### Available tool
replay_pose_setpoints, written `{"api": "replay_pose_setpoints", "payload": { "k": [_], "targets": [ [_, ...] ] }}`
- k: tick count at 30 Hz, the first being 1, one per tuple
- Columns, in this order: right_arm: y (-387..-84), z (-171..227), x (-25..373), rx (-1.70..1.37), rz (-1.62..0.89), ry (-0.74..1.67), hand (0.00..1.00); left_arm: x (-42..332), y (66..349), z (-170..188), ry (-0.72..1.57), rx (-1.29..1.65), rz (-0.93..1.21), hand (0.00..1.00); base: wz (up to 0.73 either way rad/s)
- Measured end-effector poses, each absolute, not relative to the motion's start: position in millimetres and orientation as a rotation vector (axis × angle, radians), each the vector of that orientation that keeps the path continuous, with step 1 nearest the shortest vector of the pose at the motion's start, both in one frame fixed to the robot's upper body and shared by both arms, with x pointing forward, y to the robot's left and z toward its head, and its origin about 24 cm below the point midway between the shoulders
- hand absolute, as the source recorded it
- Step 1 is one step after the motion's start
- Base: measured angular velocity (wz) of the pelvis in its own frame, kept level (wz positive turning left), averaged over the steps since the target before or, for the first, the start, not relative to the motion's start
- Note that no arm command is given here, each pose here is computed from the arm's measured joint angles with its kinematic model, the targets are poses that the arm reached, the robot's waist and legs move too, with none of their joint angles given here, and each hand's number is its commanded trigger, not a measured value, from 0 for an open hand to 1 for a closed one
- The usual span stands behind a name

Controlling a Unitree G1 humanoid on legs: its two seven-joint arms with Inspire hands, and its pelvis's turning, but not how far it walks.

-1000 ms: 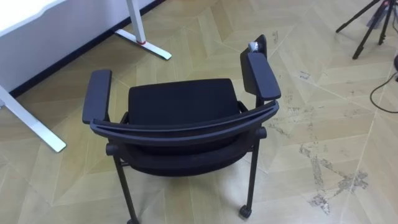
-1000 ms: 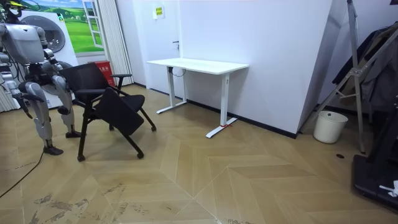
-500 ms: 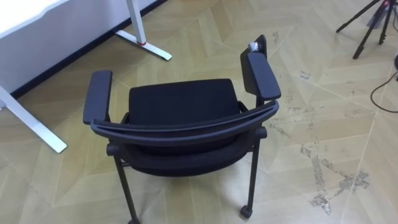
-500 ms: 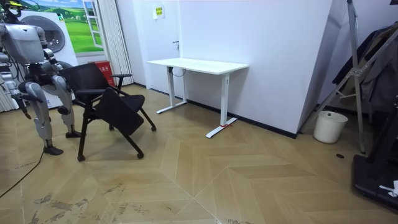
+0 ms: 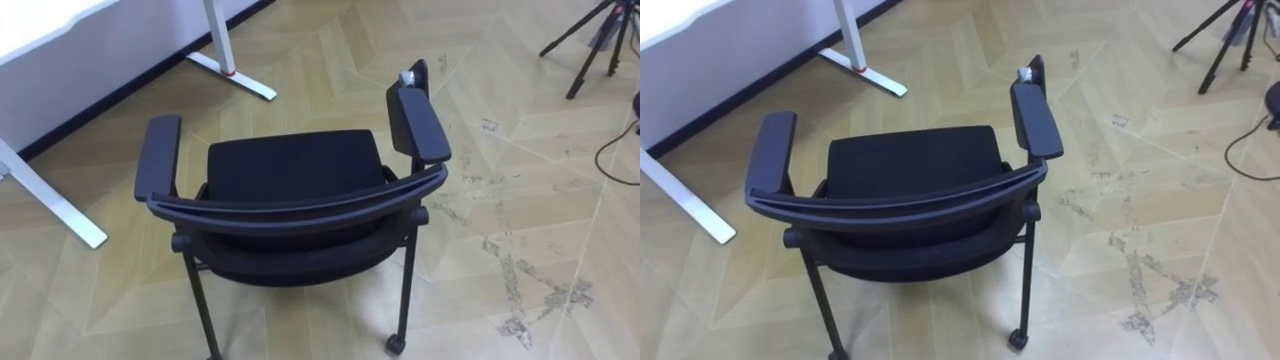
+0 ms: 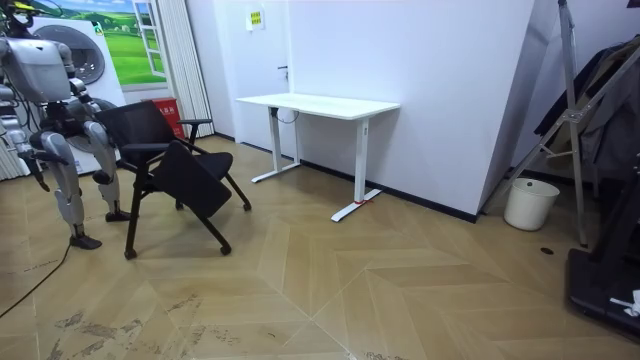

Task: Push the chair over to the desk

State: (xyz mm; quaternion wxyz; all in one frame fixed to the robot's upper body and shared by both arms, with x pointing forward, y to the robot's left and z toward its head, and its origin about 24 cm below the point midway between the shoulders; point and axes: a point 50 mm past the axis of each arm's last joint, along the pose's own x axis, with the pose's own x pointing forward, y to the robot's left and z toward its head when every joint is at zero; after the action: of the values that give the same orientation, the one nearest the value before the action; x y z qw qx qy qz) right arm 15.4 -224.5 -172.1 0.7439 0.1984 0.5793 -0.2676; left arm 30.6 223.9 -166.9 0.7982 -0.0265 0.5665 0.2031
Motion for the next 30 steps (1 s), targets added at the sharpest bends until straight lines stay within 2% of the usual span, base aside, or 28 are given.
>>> {"api": "replay_pose_setpoints", "payload": {
  "k": [7,13,18,23,30],
  "targets": [
    [-234,-171,10,0.415,-0.619,1.277,0.0,24,244,-162,1.214,-0.002,0.604,0.0,-0.03],
    [-244,-169,10,0.378,-0.647,1.271,0.0,46,273,-149,1.115,0.101,0.729,0.0,0.02],
    [-253,-166,12,0.365,-0.674,1.251,0.0,83,298,-127,0.956,0.292,0.778,0.0,-0.03],
    [-263,-163,14,0.359,-0.697,1.23,0.0,113,302,-112,0.846,0.439,0.727,0.0,0.0],
    [-266,-162,24,0.359,-0.669,1.202,0.0,177,318,-53,0.512,0.757,0.6,0.0,-0.01]
  ]
}}
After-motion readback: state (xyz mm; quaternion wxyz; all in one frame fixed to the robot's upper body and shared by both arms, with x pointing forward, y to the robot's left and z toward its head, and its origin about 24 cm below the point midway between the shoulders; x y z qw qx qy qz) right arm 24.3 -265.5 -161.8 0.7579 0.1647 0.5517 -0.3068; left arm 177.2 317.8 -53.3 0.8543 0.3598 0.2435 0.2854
